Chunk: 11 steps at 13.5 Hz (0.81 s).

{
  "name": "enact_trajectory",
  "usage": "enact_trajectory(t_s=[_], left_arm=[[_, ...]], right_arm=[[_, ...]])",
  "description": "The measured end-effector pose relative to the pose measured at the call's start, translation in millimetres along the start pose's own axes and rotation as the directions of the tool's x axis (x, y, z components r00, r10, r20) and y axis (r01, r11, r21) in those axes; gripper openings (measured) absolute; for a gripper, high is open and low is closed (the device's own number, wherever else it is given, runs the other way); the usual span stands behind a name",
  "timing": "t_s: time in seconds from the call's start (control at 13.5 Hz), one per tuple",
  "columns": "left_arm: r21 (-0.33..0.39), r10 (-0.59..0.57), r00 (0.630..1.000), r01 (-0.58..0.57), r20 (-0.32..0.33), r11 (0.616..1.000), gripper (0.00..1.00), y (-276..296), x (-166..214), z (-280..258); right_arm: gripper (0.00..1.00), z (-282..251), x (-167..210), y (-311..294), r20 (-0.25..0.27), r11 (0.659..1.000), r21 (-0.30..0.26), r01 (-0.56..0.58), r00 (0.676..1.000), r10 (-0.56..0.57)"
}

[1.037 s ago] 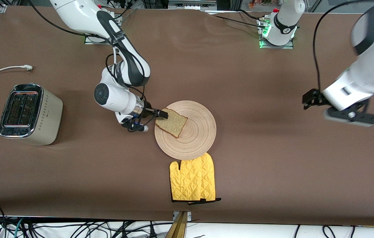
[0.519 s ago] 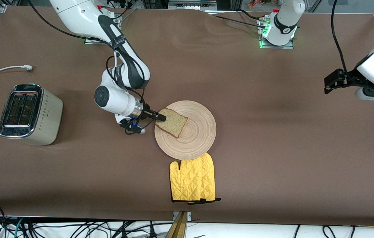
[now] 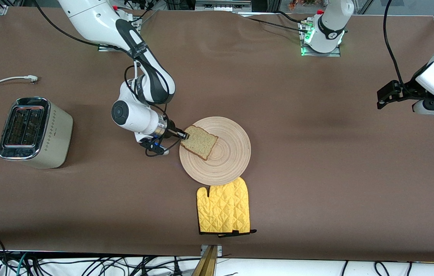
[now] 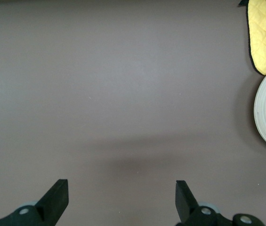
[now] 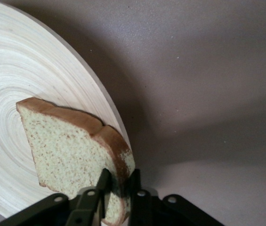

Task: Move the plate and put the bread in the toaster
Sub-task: 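Lift the bread with the right gripper and carry it to the toaster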

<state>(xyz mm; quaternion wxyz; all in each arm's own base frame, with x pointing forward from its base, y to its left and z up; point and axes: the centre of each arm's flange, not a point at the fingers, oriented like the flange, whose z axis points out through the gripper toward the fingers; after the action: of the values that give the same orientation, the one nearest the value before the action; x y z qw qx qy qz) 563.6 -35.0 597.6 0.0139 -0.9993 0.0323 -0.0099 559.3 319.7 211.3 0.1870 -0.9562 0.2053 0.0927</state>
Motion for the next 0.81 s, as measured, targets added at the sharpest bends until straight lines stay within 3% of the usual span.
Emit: enact_trajectory(t_s=[0.07, 0.52, 0.81], left_arm=[[0.001, 0.004, 1.000, -0.004, -0.002, 1.000, 1.00, 3, -4, -2], [0.002, -0.004, 1.000, 0.004, 0.001, 1.000, 1.00, -2, -5, -1], [0.002, -0.004, 1.000, 0.004, 0.006, 1.000, 1.00, -2, -6, 0]], right_arm=[[0.13, 0, 0, 0, 0.000, 1.000, 0.000, 0.000, 1.000, 0.000], [0.11, -6, 0, -7, 0.002, 1.000, 0.008, 0.008, 1.000, -0.008], [0.07, -50, 19, -8, 0.084, 0.999, -0.031, 0.007, 0.996, -0.004]])
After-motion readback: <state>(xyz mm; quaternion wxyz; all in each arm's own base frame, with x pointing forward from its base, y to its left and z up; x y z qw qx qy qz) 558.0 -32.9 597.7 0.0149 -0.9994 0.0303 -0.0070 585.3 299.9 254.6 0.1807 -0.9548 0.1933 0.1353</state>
